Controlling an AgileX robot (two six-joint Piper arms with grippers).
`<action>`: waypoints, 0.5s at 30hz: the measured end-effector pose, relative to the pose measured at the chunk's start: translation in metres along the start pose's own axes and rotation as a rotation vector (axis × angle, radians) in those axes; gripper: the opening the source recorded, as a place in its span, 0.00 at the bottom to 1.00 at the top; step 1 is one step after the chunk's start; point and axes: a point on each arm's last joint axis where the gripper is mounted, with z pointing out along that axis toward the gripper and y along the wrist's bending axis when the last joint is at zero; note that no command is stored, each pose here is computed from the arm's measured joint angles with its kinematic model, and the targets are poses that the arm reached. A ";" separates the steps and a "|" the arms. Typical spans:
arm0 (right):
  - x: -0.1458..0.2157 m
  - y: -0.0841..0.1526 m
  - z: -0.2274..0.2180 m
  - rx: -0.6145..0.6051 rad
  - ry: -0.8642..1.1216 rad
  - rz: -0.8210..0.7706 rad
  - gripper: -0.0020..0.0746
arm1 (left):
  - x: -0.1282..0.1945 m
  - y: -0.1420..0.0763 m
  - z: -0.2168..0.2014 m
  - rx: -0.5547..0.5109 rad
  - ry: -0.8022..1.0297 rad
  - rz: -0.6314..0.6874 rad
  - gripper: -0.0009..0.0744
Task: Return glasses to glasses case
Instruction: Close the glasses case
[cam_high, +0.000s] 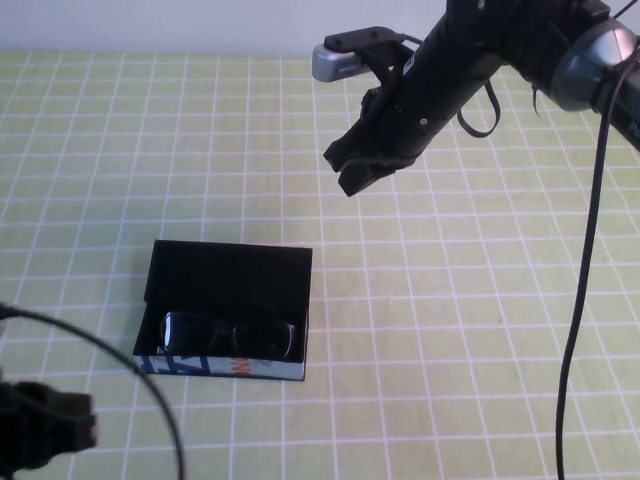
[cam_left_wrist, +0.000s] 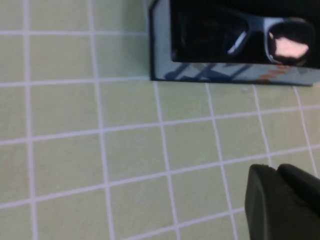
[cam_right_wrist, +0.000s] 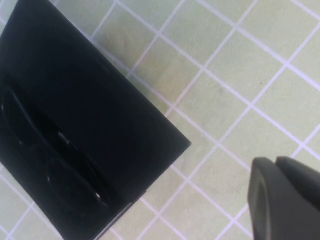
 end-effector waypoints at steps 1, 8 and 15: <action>0.000 0.000 0.000 0.000 0.000 0.000 0.01 | -0.006 -0.003 0.005 0.027 0.032 0.022 0.01; 0.000 0.000 0.000 -0.002 -0.001 0.001 0.01 | -0.022 -0.010 0.045 0.171 0.156 0.100 0.01; 0.002 -0.001 0.004 -0.006 0.010 0.015 0.01 | -0.024 -0.008 0.088 0.272 0.224 0.108 0.01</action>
